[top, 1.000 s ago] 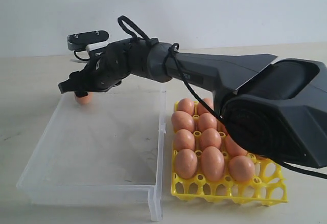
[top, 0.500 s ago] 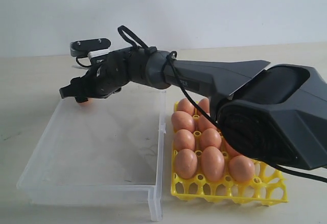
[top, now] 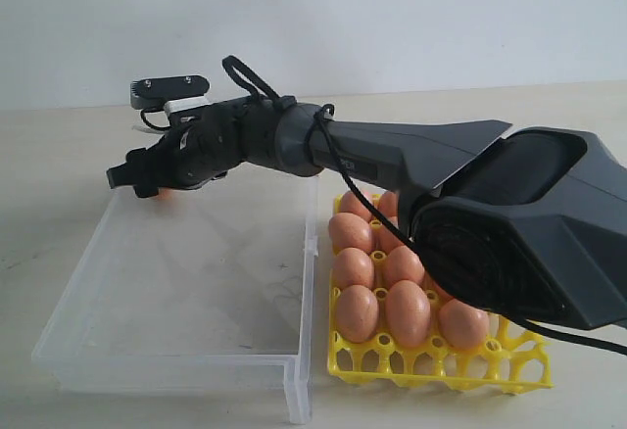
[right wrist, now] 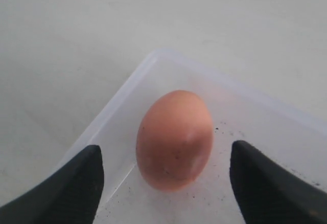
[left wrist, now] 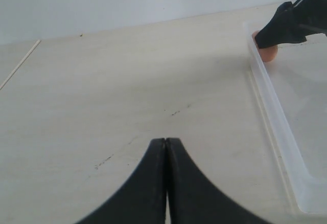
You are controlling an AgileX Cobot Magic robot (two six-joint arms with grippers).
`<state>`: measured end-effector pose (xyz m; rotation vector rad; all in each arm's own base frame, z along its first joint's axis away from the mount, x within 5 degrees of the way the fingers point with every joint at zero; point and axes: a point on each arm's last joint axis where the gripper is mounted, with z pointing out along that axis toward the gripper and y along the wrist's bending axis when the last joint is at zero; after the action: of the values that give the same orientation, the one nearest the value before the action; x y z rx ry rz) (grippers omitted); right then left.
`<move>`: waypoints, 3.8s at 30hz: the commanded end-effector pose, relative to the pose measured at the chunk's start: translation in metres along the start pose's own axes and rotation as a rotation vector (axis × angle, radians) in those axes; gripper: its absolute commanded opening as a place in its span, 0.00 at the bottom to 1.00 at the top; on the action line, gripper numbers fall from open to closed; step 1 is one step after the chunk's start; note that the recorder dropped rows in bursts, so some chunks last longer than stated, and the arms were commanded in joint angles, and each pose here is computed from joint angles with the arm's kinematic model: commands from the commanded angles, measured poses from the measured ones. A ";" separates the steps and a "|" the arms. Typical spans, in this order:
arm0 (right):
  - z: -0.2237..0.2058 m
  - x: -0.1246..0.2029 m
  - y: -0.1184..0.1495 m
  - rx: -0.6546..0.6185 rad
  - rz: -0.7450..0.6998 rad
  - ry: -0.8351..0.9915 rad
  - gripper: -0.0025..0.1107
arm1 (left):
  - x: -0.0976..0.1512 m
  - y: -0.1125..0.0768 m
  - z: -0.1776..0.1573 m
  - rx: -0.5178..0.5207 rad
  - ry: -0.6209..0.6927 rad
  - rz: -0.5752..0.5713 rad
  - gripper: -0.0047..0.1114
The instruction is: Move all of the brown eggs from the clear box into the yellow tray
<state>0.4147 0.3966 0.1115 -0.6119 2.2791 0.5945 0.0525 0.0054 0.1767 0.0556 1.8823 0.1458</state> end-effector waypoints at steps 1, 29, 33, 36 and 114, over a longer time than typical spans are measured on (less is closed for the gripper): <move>0.001 0.000 0.002 -0.005 0.003 -0.015 0.62 | -0.002 0.000 -0.001 0.005 -0.019 -0.005 0.04; 0.012 0.006 -0.003 -0.001 0.006 -0.054 0.58 | -0.002 0.000 -0.001 0.005 -0.019 -0.005 0.04; 0.012 0.013 -0.004 0.006 0.002 0.022 0.21 | -0.002 0.000 -0.001 0.005 -0.019 -0.005 0.04; 0.011 0.013 -0.004 0.013 -0.027 0.036 0.02 | -0.002 0.000 -0.001 0.005 -0.019 -0.005 0.04; -0.081 -0.008 0.013 0.034 -0.382 -0.168 0.02 | -0.002 0.000 -0.001 0.005 -0.019 -0.005 0.04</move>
<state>0.3882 0.3775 0.1359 -0.9158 2.0736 0.4105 0.0525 0.0054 0.1767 0.0556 1.8823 0.1458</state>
